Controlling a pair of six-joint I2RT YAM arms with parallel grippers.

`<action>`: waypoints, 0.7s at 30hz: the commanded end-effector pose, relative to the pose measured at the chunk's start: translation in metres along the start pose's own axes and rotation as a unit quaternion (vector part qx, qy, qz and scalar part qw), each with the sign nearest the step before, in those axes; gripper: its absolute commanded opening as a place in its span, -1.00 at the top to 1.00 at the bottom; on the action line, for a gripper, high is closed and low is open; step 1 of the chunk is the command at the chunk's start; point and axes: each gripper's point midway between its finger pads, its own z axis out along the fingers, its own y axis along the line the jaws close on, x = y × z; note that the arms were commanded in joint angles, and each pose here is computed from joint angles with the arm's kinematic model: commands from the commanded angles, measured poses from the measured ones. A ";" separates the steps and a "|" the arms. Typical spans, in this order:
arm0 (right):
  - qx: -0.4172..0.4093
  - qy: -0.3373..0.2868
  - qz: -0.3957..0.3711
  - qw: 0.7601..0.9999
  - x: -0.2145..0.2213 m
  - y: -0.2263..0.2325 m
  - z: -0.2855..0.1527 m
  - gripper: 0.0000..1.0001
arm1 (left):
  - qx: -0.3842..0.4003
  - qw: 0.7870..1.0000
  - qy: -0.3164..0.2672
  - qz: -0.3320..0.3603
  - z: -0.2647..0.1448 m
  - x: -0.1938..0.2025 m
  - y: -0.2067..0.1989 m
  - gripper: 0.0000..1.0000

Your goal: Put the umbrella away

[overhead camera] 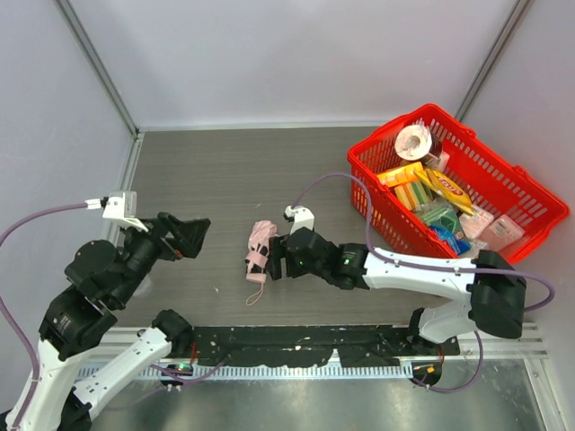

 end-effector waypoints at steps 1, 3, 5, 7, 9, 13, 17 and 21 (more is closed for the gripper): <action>0.009 -0.008 0.056 0.998 -0.013 0.009 0.021 -0.61 | -0.010 1.000 0.005 0.009 -0.003 0.003 0.006 -0.99; 0.049 -0.007 0.112 0.992 -0.015 0.005 0.039 -0.62 | -0.001 1.000 0.006 0.001 -0.003 0.005 0.003 -0.99; 0.078 -0.005 0.144 0.986 -0.020 0.006 0.059 -0.63 | 0.016 1.000 0.010 -0.004 -0.003 0.008 -0.003 -0.99; 0.112 0.011 0.149 0.982 -0.015 0.004 0.078 -0.63 | 0.030 0.999 0.017 -0.007 -0.004 0.011 -0.008 -0.99; 0.160 0.032 0.136 0.977 -0.001 -0.008 0.101 -0.63 | 0.042 0.999 0.022 -0.010 -0.005 0.012 -0.012 -0.99; 0.197 0.019 0.117 0.973 -0.001 -0.020 0.118 -0.63 | 0.070 0.997 0.031 -0.008 -0.011 0.010 -0.024 -0.99; 0.202 0.034 0.069 0.976 0.001 -0.024 0.129 -0.56 | 0.081 0.996 0.029 0.001 -0.015 0.006 -0.027 -0.99; 0.187 0.072 -0.006 0.980 0.013 -0.024 0.132 -0.37 | 0.073 0.997 0.026 0.012 -0.021 0.003 -0.022 -0.99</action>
